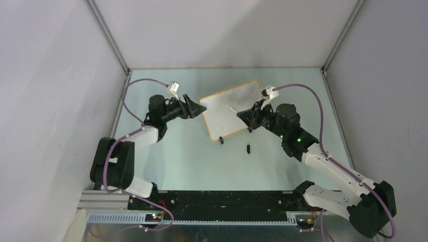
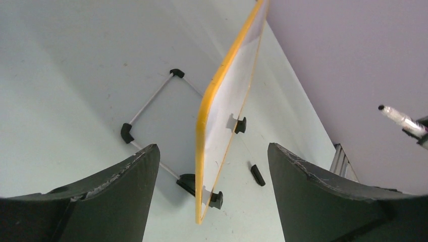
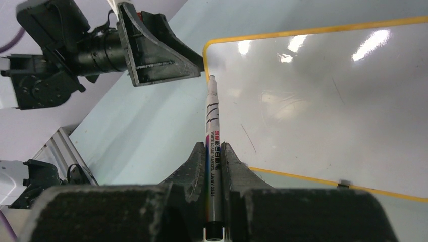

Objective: Write a sentence on the whiteboard
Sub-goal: Adjust the whiteboard at the center of the board.

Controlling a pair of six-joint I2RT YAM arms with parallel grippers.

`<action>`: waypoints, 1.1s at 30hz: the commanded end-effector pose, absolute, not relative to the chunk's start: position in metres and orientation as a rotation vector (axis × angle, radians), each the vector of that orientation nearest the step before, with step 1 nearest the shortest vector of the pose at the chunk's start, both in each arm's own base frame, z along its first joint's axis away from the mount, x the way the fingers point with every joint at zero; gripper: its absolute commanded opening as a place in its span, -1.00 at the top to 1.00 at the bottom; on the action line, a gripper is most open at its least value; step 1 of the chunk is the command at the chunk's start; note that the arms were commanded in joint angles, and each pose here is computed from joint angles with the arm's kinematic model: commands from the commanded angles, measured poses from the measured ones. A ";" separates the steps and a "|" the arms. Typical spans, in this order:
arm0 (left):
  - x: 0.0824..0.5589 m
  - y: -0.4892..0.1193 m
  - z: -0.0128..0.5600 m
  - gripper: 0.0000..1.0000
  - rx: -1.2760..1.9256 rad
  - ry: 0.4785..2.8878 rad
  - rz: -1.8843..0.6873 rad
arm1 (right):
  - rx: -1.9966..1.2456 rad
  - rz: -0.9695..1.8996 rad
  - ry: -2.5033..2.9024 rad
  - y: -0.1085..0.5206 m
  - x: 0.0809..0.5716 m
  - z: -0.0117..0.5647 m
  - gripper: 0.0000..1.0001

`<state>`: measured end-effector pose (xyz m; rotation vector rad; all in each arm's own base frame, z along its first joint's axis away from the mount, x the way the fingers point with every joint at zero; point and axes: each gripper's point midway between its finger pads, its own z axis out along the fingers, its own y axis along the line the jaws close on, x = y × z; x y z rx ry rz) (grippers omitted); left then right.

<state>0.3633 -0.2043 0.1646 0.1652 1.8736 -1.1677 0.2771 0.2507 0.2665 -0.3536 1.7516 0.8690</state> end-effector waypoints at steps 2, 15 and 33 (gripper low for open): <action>0.374 -0.188 0.193 -0.67 0.067 1.924 -1.028 | -0.400 0.881 1.690 0.256 0.276 0.284 1.00; 0.394 -0.168 0.218 -0.66 0.122 2.066 -0.886 | -0.415 0.884 1.658 0.252 0.268 0.276 1.00; 0.418 -0.202 0.221 -0.54 0.298 2.041 -1.183 | -0.448 0.864 1.631 0.262 0.274 0.284 1.00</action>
